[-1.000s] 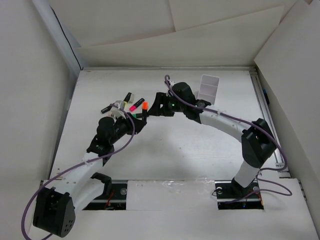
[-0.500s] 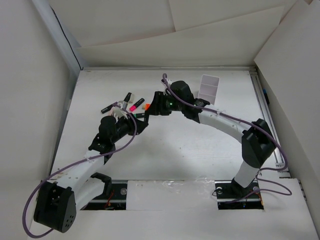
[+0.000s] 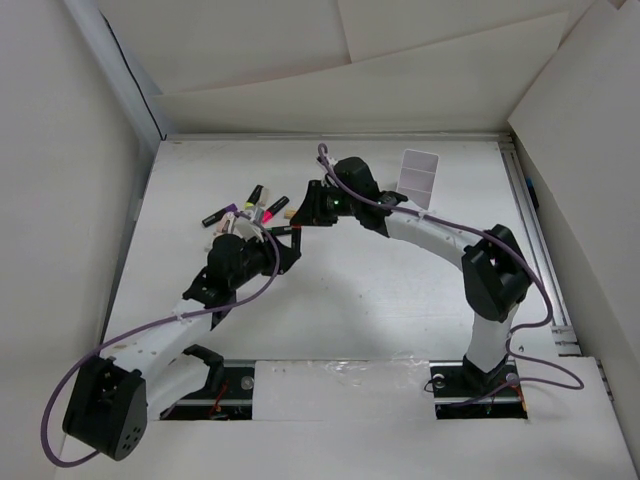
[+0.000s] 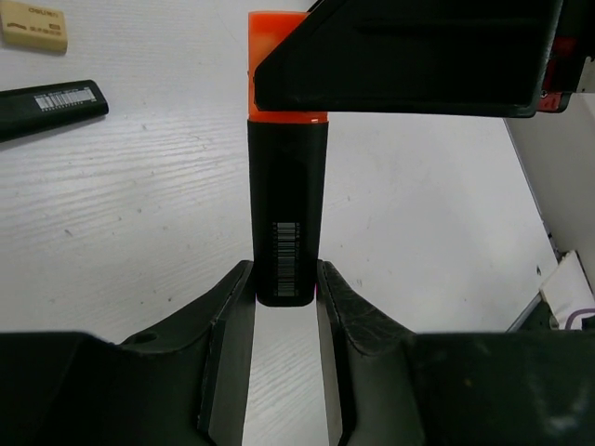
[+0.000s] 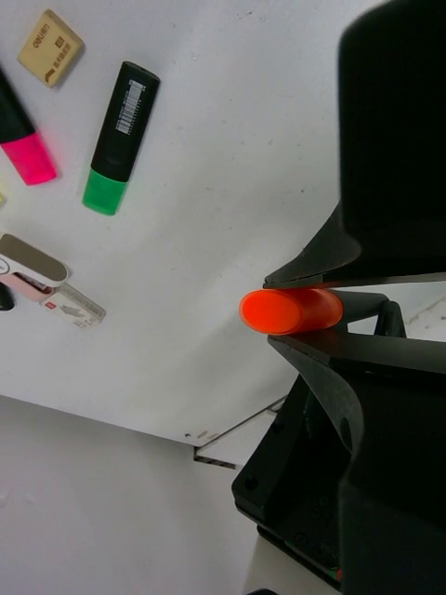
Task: Sort the stationery into containers
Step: Place the pen in the storage box, then move the pen to the center of the board.
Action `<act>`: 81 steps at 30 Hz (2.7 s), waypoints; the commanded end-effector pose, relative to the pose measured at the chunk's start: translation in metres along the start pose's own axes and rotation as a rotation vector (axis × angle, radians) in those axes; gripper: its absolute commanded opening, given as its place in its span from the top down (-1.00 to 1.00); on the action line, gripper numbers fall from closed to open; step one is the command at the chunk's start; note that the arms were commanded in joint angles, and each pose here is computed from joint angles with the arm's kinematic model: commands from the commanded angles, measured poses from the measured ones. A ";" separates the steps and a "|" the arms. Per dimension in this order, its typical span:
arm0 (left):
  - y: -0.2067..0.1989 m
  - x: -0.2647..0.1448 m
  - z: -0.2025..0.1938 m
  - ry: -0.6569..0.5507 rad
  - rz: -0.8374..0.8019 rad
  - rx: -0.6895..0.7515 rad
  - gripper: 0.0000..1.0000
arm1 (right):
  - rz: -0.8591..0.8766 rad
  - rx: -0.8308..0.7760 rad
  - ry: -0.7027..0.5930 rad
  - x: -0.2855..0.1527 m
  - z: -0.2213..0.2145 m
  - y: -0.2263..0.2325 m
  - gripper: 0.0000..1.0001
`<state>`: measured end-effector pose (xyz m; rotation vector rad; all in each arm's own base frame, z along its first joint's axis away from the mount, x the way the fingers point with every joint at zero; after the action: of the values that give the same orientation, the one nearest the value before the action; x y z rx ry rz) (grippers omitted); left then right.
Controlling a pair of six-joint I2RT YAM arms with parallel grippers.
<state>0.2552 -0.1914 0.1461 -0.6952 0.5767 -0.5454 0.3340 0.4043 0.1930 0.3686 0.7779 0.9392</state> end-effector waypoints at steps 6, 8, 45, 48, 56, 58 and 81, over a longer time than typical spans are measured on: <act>-0.030 -0.004 0.026 -0.087 -0.072 0.035 -0.99 | 0.001 -0.050 -0.170 -0.021 0.050 0.013 1.00; -0.032 -0.004 0.031 -0.109 -0.077 0.027 -1.00 | -0.034 -0.052 -0.211 -0.034 0.062 0.002 1.00; 0.084 0.049 0.044 -0.225 0.493 -0.112 -0.52 | -1.260 0.224 -0.817 -0.254 0.191 -0.323 1.00; 0.090 0.050 0.040 -0.211 0.507 -0.127 -0.55 | -1.280 0.224 -0.801 -0.249 0.183 -0.324 1.00; 0.094 0.049 0.038 -0.226 0.510 -0.145 -0.55 | -1.245 0.205 -0.798 -0.240 0.176 -0.292 0.42; 0.097 0.048 0.041 -0.254 0.529 -0.160 -0.52 | -1.225 0.199 -0.797 -0.238 0.176 -0.285 0.21; 0.126 0.051 0.043 -0.378 0.644 -0.432 -0.23 | -0.828 0.155 -0.698 -0.206 0.102 -0.146 0.12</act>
<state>0.3411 -0.1303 0.0533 -0.9119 0.5915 0.2736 0.4297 0.1298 0.2520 0.3729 0.3038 -0.1713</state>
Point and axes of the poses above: each gripper's point midway between its finger pads, its own x axis out along the fingers, its own y axis along the line the jaws close on, z = x × y, the point moved 1 cm from there along -x, back along the fingers, and after that the axes turned 11 degrees about -x, right-handed, at the moved point
